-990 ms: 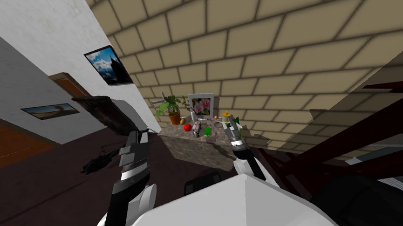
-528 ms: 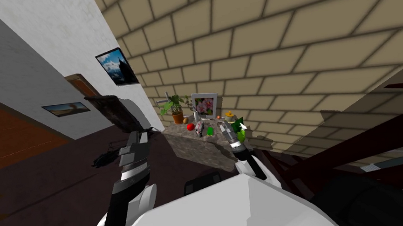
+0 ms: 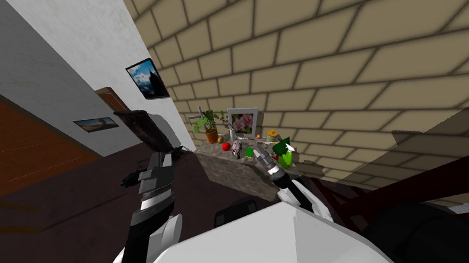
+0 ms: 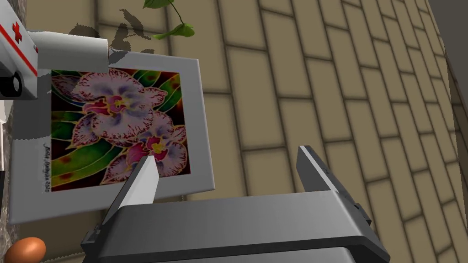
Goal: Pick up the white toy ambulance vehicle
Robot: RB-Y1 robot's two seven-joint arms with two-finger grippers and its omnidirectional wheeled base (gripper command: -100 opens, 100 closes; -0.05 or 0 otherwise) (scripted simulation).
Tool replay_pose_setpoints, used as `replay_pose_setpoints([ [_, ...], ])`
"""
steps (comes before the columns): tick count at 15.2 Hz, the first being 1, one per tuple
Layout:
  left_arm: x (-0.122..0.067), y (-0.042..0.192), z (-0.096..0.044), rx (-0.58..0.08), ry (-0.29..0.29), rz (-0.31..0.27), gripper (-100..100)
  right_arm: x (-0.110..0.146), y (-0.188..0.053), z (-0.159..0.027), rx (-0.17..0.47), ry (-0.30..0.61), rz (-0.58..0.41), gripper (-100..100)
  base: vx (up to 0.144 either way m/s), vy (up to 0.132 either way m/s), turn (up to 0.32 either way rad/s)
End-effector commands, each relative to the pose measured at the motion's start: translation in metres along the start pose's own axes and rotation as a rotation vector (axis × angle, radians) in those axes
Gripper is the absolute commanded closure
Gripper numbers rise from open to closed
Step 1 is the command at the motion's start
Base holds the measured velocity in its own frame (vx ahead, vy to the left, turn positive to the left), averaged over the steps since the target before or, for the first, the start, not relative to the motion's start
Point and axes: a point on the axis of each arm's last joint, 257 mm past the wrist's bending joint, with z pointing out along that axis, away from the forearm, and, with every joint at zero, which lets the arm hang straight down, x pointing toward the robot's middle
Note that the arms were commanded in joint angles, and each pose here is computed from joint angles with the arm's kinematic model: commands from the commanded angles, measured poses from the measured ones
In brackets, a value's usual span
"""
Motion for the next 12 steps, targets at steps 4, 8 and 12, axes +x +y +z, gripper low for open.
replay_pose_setpoints([
  [4,0.000,0.000,0.000,0.000,0.000,0.000,0,0.016,-0.029,-0.010,0.072,0.106,-0.032,-100,0.007,0.056,0.085],
  [8,0.000,0.000,0.000,0.000,0.000,0.000,0,0.022,-0.043,-0.019,0.114,0.178,-0.068,-100,0.000,0.059,0.088],
  [12,0.000,0.000,0.000,0.000,0.000,0.000,0,0.030,-0.069,-0.034,0.181,0.258,-0.095,-100,0.004,0.059,0.093],
])
